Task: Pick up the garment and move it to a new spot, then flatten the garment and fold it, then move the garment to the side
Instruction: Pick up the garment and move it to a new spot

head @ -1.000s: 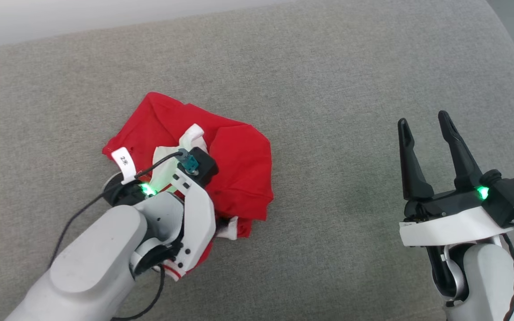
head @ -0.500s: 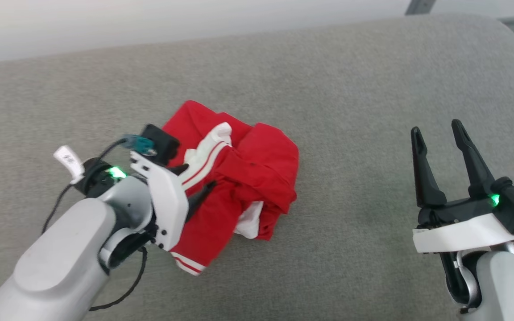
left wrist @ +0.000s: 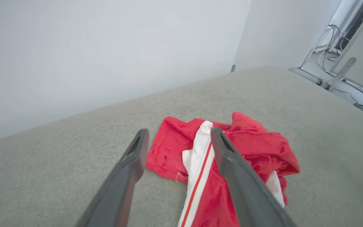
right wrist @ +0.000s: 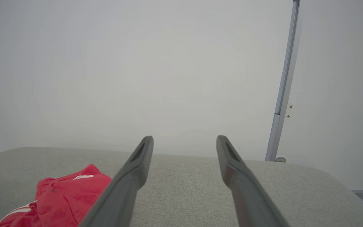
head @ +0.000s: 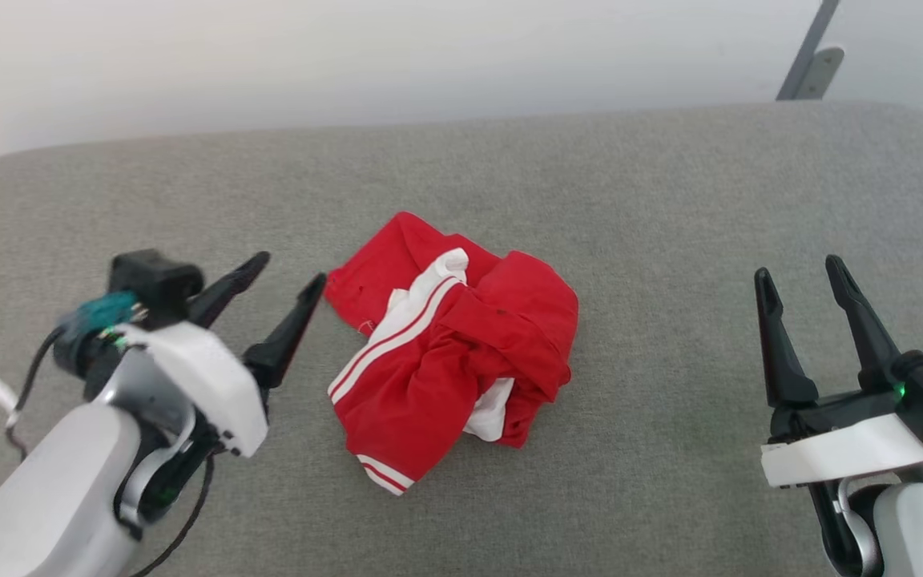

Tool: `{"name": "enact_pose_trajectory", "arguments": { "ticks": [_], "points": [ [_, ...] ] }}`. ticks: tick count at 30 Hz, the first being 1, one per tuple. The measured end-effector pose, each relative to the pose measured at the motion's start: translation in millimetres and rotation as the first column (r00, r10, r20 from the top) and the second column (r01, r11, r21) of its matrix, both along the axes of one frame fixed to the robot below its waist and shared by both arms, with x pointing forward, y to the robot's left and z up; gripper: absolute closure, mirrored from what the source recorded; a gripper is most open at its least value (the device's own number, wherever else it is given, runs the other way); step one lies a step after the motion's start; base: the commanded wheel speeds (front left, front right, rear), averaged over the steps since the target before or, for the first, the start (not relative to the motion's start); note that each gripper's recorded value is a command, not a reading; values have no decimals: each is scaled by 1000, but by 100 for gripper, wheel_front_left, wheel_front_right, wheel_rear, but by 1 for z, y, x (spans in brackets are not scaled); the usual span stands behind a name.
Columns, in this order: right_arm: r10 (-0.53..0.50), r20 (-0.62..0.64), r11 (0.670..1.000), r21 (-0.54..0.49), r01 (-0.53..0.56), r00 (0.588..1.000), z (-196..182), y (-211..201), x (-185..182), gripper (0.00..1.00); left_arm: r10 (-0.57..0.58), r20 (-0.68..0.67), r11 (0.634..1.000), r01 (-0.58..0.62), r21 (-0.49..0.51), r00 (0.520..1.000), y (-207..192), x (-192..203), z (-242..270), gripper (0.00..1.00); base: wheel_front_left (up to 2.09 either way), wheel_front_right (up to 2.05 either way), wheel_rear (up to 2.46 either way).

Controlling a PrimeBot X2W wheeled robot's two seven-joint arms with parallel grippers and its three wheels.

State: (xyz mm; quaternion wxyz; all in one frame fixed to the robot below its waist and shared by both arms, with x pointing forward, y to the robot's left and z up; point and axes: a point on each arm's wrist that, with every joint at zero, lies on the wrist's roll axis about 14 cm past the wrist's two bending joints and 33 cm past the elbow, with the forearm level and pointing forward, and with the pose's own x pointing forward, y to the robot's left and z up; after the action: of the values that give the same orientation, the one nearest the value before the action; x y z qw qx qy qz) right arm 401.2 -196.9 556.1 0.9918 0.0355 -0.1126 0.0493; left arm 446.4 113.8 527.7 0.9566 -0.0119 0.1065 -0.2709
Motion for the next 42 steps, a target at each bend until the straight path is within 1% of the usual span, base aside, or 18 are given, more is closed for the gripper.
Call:
{"name": "enact_pose_trajectory", "arguments": {
  "ticks": [1, 4, 5, 9, 13, 20, 27, 34, 42],
  "points": [
    [3, 3, 1000, -2, -3, 1000, 1, 1, -2, 0, 40, 50, 999, -38, -34, 998, 11, -4, 8, 0, 0, 0, 0],
    [8, 11, 1000, -5, -8, 1000, 4, 2, -5, 0, 102, 104, 993, -94, -77, 989, 29, -12, 14, 0, 0, 0, 0],
    [8, 11, 1000, -5, -8, 1000, 4, 2, -5, 0, 102, 104, 993, -94, -77, 989, 29, -12, 14, 0, 0, 0, 0],
    [11, 12, 1000, -7, -11, 1000, 5, 2, -9, 0, 182, 177, 979, -163, -119, 967, 54, -23, 20, 0, 0, 0, 0],
    [6, 18, 1000, -9, -6, 1000, 7, 0, -10, 0, 251, 203, 963, -223, -151, 946, 72, -35, 18, 0, 0, 0, 0],
    [-2, 14, 1000, -16, 3, 1000, 5, -3, -13, 0, 381, 199, 920, -350, -176, 903, 107, -53, 12, 0, 0, 0, 0],
    [-11, 29, 1000, -22, 12, 1000, 10, -5, -15, 0, 500, 229, 864, -463, -197, 836, 142, -71, 15, 0, 0, 0, 0],
    [-24, 23, 999, -25, 25, 999, 7, -8, -18, 0, 561, 228, 826, -518, -223, 796, 158, -89, 10, 0, 0, 0, 0],
    [-37, 19, 999, -18, 37, 999, 5, -10, -24, 0, 582, 222, 811, -536, -236, 782, 161, -104, 3, 0, 0, 0, 0]
  ]
}}
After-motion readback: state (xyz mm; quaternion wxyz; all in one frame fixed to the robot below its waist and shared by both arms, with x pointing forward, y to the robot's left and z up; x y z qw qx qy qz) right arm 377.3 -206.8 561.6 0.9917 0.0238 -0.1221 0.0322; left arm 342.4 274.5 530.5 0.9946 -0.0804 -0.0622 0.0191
